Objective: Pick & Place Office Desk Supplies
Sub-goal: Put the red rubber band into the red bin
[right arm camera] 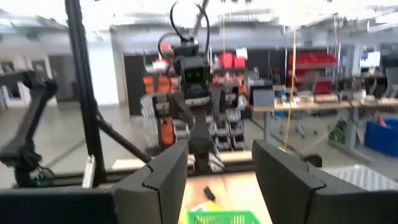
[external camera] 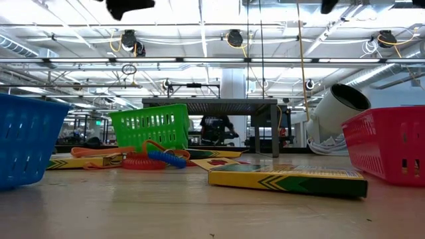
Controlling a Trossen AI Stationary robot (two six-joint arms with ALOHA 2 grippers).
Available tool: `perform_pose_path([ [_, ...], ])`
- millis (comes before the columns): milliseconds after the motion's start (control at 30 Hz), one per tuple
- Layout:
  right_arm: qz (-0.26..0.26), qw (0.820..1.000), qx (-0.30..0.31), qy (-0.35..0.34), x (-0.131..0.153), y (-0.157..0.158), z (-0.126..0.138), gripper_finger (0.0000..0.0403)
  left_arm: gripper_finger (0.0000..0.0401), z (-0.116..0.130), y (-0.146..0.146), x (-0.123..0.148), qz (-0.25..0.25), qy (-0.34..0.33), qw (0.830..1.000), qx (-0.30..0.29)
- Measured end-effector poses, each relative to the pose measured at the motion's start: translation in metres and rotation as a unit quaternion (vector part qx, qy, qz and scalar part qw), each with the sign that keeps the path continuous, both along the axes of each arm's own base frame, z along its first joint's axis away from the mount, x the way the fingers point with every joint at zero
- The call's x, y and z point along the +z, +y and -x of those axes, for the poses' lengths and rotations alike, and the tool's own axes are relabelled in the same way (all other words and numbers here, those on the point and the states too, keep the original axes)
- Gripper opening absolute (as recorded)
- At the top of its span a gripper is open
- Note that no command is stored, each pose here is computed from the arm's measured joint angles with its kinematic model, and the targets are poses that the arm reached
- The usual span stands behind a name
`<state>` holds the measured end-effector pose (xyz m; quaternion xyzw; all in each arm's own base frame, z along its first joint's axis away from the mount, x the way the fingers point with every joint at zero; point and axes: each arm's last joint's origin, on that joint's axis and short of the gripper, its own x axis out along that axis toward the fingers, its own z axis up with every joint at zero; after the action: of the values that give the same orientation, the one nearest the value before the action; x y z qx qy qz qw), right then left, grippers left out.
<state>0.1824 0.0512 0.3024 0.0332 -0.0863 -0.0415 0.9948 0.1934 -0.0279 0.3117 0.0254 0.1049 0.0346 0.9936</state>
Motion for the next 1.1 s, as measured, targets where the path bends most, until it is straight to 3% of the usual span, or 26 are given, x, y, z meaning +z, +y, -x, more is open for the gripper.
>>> perform_pose_path([
  [233,-0.001,0.989,-0.033,0.145,0.032,0.003,-0.063,0.0171,0.0225,0.035,0.006,-0.031,0.008,-0.054,0.999,0.002],
  [500,-0.072,0.931,0.004,0.357,0.050,0.008,-0.121,0.0171,0.0225,0.053,0.009,-0.055,0.017,-0.070,0.997,-0.013],
  [700,-0.161,0.860,0.050,0.481,0.029,0.012,-0.151,0.0171,0.0225,0.059,0.010,-0.065,0.018,-0.070,0.997,-0.013],
  [900,-0.254,0.800,0.067,0.539,-0.007,0.023,-0.175,0.0171,0.0225,0.062,0.007,-0.066,0.003,-0.074,0.996,-0.040],
  [1100,-0.335,0.727,0.076,0.594,-0.049,0.030,-0.196,0.0171,0.0225,0.068,0.007,-0.067,-0.015,-0.067,0.997,-0.047],
])
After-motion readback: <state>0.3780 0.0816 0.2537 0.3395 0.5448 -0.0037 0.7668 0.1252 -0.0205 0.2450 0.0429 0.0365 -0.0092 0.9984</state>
